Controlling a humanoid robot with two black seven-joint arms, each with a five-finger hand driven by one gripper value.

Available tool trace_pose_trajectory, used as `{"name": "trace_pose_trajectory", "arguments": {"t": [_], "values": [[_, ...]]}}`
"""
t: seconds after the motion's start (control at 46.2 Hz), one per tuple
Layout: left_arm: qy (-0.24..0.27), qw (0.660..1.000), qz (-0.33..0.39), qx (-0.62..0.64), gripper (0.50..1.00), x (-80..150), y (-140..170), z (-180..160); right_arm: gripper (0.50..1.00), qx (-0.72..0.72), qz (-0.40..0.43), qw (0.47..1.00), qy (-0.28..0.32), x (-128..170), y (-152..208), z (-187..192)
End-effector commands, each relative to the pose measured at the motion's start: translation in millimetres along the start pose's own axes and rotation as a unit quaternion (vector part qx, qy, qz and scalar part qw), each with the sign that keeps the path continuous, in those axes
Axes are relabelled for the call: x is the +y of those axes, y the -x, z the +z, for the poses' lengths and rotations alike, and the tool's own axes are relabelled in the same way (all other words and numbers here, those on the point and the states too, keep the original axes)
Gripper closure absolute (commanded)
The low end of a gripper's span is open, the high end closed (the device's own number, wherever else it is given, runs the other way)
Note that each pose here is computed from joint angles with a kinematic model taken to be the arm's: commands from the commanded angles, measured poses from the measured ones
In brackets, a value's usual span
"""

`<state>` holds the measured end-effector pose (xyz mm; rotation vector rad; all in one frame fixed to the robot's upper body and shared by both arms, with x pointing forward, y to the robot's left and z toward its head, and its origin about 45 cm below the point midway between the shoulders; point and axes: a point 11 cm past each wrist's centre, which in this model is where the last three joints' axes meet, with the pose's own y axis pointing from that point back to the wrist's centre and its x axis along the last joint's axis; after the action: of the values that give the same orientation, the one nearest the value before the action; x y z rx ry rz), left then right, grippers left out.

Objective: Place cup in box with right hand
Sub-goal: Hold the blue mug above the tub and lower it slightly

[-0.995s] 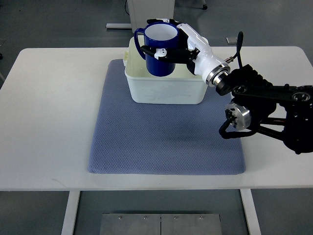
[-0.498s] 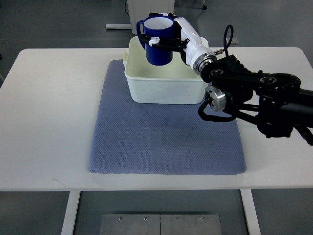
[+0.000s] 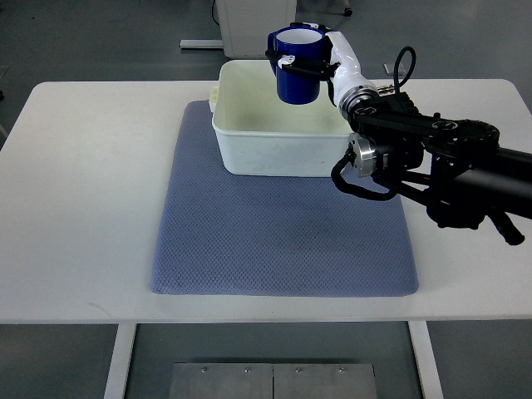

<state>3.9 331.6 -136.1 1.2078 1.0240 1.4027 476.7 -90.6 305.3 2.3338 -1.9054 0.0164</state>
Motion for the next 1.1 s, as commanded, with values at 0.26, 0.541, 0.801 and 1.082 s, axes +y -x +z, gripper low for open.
{"name": "trace_pose_trajectory", "arguments": {"t": [0.26, 0.541, 0.801, 1.082], "values": [[0.0, 1.0, 0.0, 0.0, 0.5, 0, 0, 0, 1.0, 0.006, 0.013, 1.0, -0.003, -9, 8, 3], [0.0, 1.0, 0.0, 0.0, 0.5, 0, 0, 0, 1.0, -0.004, 0.005, 1.0, 0.001, -18, -7, 16], [0.0, 1.0, 0.0, 0.001, 0.5, 0, 0, 0, 1.0, 0.009, -0.03, 0.999, -0.01, -25, -14, 16], [0.0, 1.0, 0.0, 0.0, 0.5, 0, 0, 0, 1.0, 0.012, -0.043, 0.999, -0.012, -33, -24, 16]]}}
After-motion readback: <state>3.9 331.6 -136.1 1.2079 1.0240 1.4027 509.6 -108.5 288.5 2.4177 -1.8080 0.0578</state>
